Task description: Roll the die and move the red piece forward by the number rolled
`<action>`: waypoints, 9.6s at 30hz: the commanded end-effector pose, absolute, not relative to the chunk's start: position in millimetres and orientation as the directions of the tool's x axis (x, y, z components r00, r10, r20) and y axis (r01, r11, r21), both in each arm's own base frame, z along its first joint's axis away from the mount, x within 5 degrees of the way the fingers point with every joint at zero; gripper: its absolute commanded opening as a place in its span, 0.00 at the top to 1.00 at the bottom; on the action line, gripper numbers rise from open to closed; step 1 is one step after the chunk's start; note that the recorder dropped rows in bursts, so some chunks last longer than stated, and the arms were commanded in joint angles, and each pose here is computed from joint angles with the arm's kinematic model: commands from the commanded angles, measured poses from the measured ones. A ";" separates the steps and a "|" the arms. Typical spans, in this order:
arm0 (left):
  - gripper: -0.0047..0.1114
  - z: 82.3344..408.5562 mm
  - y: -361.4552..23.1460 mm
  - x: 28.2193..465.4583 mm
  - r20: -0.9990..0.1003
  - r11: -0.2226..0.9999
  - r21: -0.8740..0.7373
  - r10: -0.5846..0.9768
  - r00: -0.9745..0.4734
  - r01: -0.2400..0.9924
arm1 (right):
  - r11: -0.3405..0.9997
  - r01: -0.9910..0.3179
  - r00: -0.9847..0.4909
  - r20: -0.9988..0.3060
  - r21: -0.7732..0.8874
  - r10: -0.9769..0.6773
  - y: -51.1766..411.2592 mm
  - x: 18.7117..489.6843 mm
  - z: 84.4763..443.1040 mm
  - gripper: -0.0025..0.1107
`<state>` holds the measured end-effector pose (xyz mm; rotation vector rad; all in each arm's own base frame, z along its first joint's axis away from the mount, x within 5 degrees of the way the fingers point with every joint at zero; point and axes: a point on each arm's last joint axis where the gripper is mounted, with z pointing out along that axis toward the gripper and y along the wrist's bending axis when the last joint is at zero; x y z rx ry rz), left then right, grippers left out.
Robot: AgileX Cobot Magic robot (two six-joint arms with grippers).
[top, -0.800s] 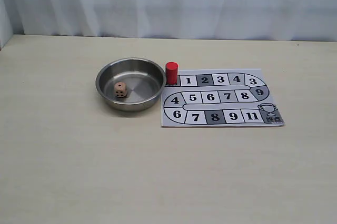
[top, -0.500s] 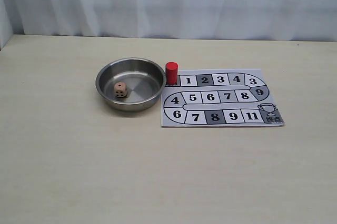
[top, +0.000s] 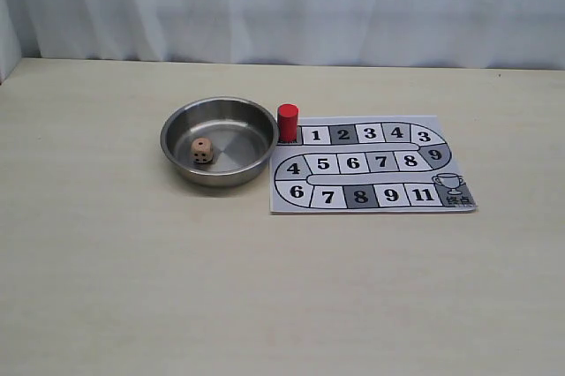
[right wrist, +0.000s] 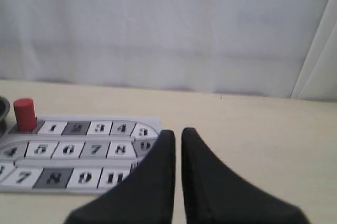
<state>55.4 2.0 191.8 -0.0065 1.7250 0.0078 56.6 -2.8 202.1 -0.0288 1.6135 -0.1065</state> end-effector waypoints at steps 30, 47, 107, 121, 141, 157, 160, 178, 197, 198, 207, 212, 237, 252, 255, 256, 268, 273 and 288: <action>0.96 192.3 1.8 55.6 -0.990 1.000 -0.005 -0.006 -0.143 -0.007 | 0.995 -0.009 -0.118 -0.988 0.101 0.100 1.8 93.1 365.9 0.94; 0.96 192.3 1.8 55.6 -0.990 1.000 -0.005 -0.006 -0.143 -0.007 | 0.986 -0.164 -0.486 -0.870 0.001 -0.080 5.3 217.7 346.9 0.63; 0.96 192.3 1.8 55.6 -0.990 1.000 -0.005 -0.006 -0.143 -0.007 | 0.844 -0.516 -0.647 -0.713 0.148 -0.271 302.7 435.7 125.7 0.41; 0.96 192.3 1.8 55.6 -0.990 1.000 -0.005 -0.006 -0.143 -0.007 | 0.891 -0.417 -0.746 -0.628 0.180 -0.222 331.6 451.1 139.5 0.47; 0.96 192.3 1.8 55.6 -0.990 1.000 -0.005 -0.006 -0.143 -0.007 | 0.910 -0.415 -0.718 -0.616 0.007 -0.323 334.9 447.0 117.6 0.47; 0.96 192.3 1.8 55.6 -0.990 1.000 -0.005 -0.006 -0.143 -0.007 | 0.913 -0.409 -0.733 -0.596 -0.001 -0.329 333.3 445.7 116.2 0.49; 0.96 192.3 1.8 55.6 -0.990 1.000 -0.005 -0.006 -0.143 -0.007 | 0.915 -0.402 -0.745 -0.588 0.018 -0.315 333.9 444.7 115.7 0.66; 0.96 192.3 1.8 55.6 -0.990 1.000 -0.005 -0.006 -0.143 -0.007 | 0.912 -0.408 -0.756 -0.545 -0.043 -0.364 320.9 433.2 175.8 0.94; 0.96 192.3 1.8 55.6 -0.990 1.000 -0.005 -0.006 -0.143 -0.007 | 0.893 -0.434 -0.771 -0.463 -0.123 -0.438 274.4 383.7 218.1 0.94; 0.96 192.3 1.8 55.6 -0.990 1.000 -0.005 -0.006 -0.143 -0.007 | 0.892 -0.436 -0.769 -0.465 -0.121 -0.439 269.6 379.3 218.8 0.94; 0.96 192.3 1.8 55.6 -0.990 1.000 -0.005 -0.006 -0.143 -0.007 | 0.928 -0.357 -0.808 -0.464 -0.107 -0.364 190.9 358.2 210.2 0.94; 0.96 192.3 1.8 55.6 -0.990 1.000 -0.005 -0.006 -0.143 -0.007 | 0.953 -0.279 -0.818 -0.491 -0.120 -0.301 133.3 355.5 198.3 0.94; 0.96 192.3 1.8 55.6 -0.990 1.000 -0.005 -0.006 -0.143 -0.007 | 0.969 -0.095 -0.872 -0.451 -0.229 -0.192 28.5 377.6 152.1 0.93; 0.96 192.3 1.8 55.6 -0.990 1.000 -0.005 -0.006 -0.143 -0.007 | 0.967 -0.198 -0.834 -0.547 0.162 -0.079 61.8 382.8 150.5 0.35; 0.96 192.3 1.8 55.6 -0.990 1.000 -0.005 -0.006 -0.143 -0.007 | 0.969 -0.186 -0.831 -0.553 0.164 -0.066 61.5 383.6 150.9 0.25; 0.96 192.3 1.8 55.6 -0.990 1.000 -0.005 -0.006 -0.143 -0.007 | 0.973 -0.164 -0.829 -0.558 0.165 -0.045 59.8 384.7 151.2 0.26; 0.96 192.3 1.8 55.6 -0.990 1.000 -0.005 -0.006 -0.143 -0.007 | 0.980 -0.165 -0.825 -0.561 0.111 -0.075 55.1 385.3 150.6 0.43; 0.96 192.3 1.8 55.6 -0.990 1.000 -0.005 -0.006 -0.143 -0.007 | 0.977 -0.166 -0.843 -0.533 0.131 -0.072 56.6 383.8 150.9 0.43; 0.96 192.4 1.7 55.6 -0.990 1.000 -0.005 -0.006 -0.141 -0.006 | 0.894 -0.403 -0.881 -0.348 0.196 -0.321 113.7 367.3 164.6 0.94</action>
